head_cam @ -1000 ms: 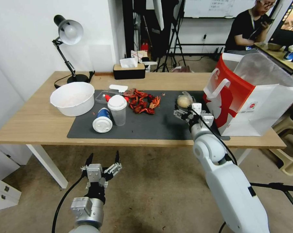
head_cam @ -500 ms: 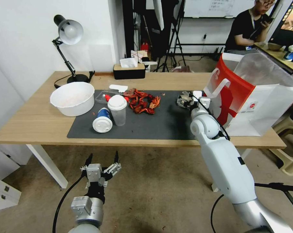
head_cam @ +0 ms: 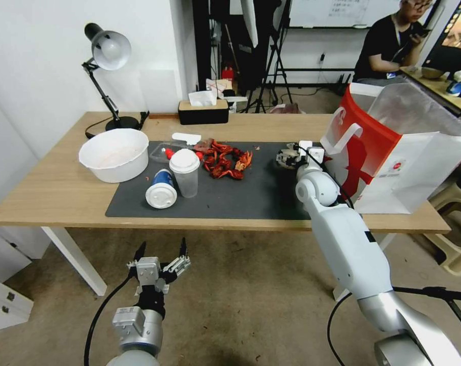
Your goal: Pick up the trash from the table and place it into the takeout bag.
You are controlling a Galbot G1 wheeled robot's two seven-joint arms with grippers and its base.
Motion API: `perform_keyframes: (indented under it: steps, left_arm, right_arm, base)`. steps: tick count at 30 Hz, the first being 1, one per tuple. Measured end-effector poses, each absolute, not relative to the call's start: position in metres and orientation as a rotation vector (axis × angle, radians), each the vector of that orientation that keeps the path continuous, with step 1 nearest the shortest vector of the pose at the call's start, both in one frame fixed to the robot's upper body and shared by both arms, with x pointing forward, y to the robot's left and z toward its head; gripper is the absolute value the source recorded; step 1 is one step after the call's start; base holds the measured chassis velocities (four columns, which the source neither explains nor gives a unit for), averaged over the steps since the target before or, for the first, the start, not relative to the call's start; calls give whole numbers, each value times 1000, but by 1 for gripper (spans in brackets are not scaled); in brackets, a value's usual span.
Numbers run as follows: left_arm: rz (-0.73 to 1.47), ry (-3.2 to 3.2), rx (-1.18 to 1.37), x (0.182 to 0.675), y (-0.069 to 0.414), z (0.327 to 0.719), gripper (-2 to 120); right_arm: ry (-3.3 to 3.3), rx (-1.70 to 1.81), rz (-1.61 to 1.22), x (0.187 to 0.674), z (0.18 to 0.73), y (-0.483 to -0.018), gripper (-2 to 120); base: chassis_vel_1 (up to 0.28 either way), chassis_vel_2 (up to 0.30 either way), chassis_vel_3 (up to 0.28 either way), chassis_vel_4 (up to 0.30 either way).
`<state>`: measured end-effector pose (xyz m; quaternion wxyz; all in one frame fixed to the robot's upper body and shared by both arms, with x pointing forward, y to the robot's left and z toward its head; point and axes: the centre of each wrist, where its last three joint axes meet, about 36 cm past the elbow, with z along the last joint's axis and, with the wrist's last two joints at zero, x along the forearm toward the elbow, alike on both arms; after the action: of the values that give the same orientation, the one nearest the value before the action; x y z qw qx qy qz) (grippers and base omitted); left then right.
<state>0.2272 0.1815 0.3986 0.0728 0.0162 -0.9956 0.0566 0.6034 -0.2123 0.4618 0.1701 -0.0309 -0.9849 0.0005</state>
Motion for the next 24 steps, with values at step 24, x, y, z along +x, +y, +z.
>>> perform_keyframes:
  steps: [24]
  left_arm:
    - [169,-2986,49,228,182,398,100]
  right_arm:
    - [-2740,-41,-7,609,445,-209,59]
  base:
    - [0,0,0,0]
